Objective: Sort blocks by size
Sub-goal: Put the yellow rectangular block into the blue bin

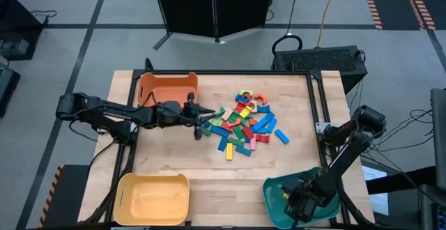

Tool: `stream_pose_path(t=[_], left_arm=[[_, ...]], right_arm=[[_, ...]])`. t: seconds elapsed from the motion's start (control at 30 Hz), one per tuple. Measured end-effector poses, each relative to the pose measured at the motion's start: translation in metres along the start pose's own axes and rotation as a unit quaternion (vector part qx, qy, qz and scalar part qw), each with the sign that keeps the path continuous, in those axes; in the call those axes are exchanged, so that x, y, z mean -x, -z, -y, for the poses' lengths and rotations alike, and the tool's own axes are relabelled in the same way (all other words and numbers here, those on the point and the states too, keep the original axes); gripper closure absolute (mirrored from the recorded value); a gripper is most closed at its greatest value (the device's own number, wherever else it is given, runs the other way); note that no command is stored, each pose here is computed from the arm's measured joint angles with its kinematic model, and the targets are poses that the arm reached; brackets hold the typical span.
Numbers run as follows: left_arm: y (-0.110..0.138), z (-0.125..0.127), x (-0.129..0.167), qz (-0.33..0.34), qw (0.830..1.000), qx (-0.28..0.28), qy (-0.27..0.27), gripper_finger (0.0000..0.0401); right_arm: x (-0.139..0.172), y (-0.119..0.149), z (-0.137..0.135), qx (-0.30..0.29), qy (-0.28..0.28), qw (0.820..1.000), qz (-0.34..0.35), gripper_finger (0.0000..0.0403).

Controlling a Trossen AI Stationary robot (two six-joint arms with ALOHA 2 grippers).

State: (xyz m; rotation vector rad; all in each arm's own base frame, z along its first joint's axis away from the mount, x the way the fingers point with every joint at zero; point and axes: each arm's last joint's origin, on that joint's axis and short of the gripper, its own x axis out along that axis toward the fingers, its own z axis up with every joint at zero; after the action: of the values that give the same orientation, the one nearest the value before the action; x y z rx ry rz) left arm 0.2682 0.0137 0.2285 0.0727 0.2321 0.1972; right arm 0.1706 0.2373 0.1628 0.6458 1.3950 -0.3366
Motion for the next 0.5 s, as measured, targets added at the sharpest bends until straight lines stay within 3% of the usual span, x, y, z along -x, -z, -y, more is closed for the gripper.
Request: stream_pose_path(t=[0.5], left_arm=[[0.001,0.015,0.003,-0.008,1.000,-0.007,0.028,0.0321]], right_arm=[[-0.007,0.000,0.000,0.001,0.013,1.000,0.003,0.0250]])
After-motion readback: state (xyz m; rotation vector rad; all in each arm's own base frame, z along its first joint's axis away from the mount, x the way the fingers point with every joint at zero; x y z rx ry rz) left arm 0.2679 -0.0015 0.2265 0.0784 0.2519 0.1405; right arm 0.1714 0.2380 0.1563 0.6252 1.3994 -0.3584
